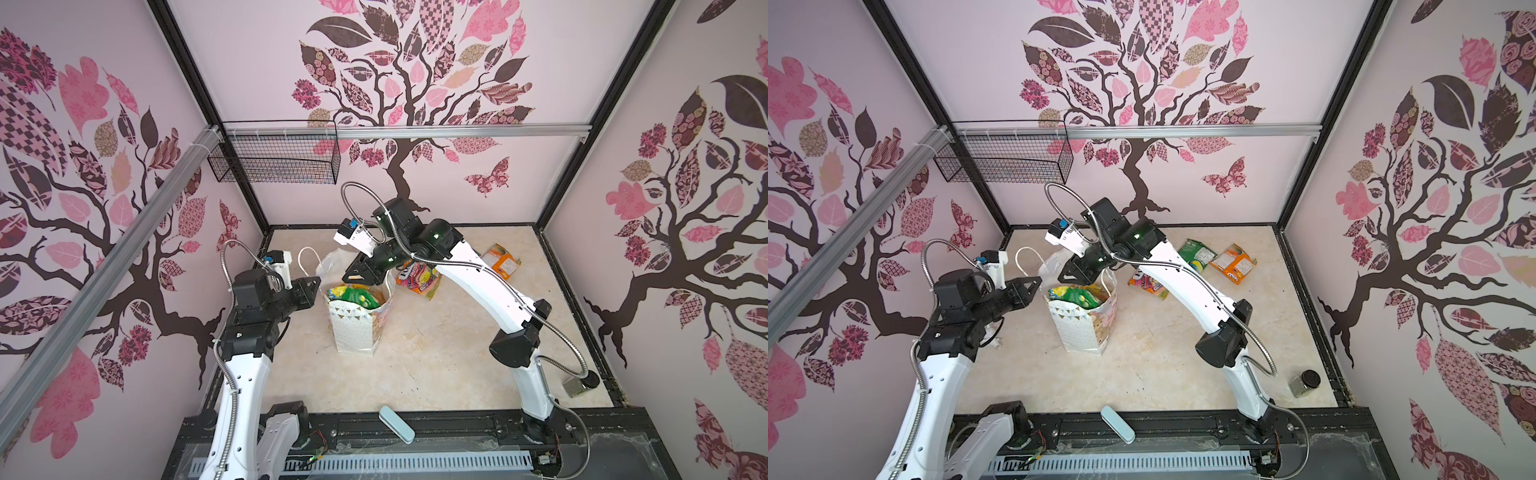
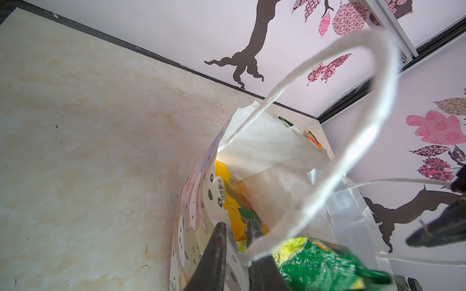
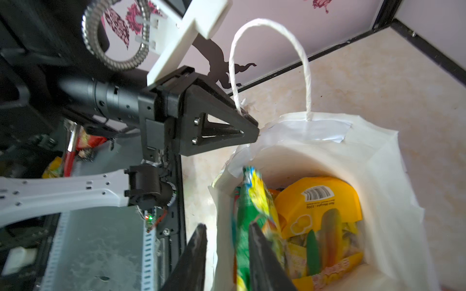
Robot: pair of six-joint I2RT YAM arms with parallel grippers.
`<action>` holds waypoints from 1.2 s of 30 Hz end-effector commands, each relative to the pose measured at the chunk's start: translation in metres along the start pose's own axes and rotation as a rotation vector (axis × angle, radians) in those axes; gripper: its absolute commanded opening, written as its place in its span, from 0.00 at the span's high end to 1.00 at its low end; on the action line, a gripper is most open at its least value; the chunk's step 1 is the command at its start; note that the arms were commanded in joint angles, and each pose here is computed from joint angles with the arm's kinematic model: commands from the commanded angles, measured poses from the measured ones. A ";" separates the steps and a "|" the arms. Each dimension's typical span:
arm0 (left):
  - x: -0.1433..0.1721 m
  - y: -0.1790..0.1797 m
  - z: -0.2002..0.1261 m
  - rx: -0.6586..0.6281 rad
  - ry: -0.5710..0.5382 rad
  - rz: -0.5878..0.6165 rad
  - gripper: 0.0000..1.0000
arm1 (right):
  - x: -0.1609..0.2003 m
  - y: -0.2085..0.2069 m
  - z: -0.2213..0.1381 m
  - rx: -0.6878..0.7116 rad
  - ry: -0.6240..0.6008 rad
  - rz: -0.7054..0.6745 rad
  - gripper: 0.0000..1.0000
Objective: Place the snacks into the paper bag
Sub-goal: Place the snack in the paper bag.
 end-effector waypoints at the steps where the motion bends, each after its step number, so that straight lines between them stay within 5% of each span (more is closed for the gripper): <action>1: 0.004 0.003 0.002 -0.006 -0.001 0.000 0.81 | -0.006 0.000 0.008 -0.020 -0.018 -0.019 0.61; 16: 0.005 0.003 0.001 -0.007 -0.002 0.001 0.80 | -0.019 0.004 -0.005 0.023 -0.089 -0.027 0.64; 24: 0.004 0.002 0.000 -0.007 -0.006 0.004 0.81 | -0.042 0.024 -0.085 0.228 -0.382 -0.105 0.63; 29: 0.004 0.003 0.000 -0.006 -0.007 0.003 0.81 | -0.031 -0.001 -0.157 0.321 -0.646 0.000 0.60; 36: 0.004 0.003 0.002 -0.003 -0.004 -0.002 0.80 | 0.007 -0.069 -0.185 0.535 -0.680 0.185 0.60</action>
Point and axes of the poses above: each gripper's point midway between its finger pads, its own z axis out along the fingers, its own y axis along the line the jaws close on, x = y × z, the point moved 6 cm from there along -z, back along the fingers, and after that the axes turned 13 degrees about z, right-handed, at the moved point
